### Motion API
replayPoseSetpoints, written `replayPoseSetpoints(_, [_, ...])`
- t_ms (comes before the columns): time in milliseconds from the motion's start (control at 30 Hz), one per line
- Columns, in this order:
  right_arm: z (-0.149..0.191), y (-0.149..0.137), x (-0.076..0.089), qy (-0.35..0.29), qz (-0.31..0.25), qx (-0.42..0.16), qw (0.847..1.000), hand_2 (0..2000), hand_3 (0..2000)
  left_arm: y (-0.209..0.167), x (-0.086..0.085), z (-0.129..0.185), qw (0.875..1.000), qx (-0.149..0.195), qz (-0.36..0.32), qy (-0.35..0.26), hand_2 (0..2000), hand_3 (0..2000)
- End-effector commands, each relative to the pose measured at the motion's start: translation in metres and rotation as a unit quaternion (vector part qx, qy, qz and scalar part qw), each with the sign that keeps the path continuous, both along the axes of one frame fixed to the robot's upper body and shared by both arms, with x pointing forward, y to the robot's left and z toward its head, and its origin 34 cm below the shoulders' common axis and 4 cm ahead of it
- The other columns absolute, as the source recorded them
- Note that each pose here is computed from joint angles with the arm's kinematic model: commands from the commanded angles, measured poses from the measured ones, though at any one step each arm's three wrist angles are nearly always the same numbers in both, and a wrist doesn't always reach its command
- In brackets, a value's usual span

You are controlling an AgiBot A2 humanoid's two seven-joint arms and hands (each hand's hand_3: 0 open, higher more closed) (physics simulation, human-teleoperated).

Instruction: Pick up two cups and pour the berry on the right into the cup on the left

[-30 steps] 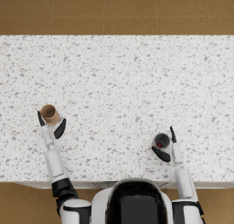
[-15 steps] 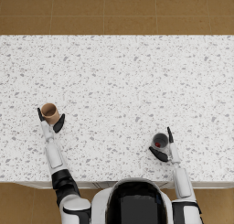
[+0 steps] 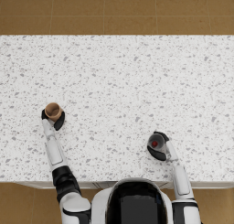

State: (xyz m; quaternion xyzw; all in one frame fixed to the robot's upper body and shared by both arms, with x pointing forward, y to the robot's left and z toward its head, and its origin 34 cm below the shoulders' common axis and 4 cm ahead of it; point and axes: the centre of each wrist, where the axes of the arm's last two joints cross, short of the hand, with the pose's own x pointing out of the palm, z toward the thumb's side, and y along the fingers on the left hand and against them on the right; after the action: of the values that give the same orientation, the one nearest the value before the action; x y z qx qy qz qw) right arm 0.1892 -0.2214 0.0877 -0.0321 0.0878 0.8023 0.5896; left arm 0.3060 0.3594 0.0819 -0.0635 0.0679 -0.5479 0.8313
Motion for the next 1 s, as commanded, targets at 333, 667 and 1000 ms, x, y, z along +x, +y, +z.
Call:
replayPoseSetpoints(333, [0.055,0.008,0.016,-0.117,-0.030,0.027,0.992,2000,1280,-0.067,-0.028,0.081,0.975,0.088,-0.109,-0.173,2000,1280])
replayPoseSetpoints(667, [0.109,0.035,0.050,-0.229,-0.022,0.043,0.972,2000,1280,-0.137,-0.046,0.100,0.939,0.130,-0.232,-0.218,2000,1280])
replayPoseSetpoints(1000, [0.146,0.056,0.071,-0.320,-0.033,-0.075,0.944,2000,1280,-0.185,-0.060,0.099,0.893,0.251,-0.304,-0.216,2000,1280])
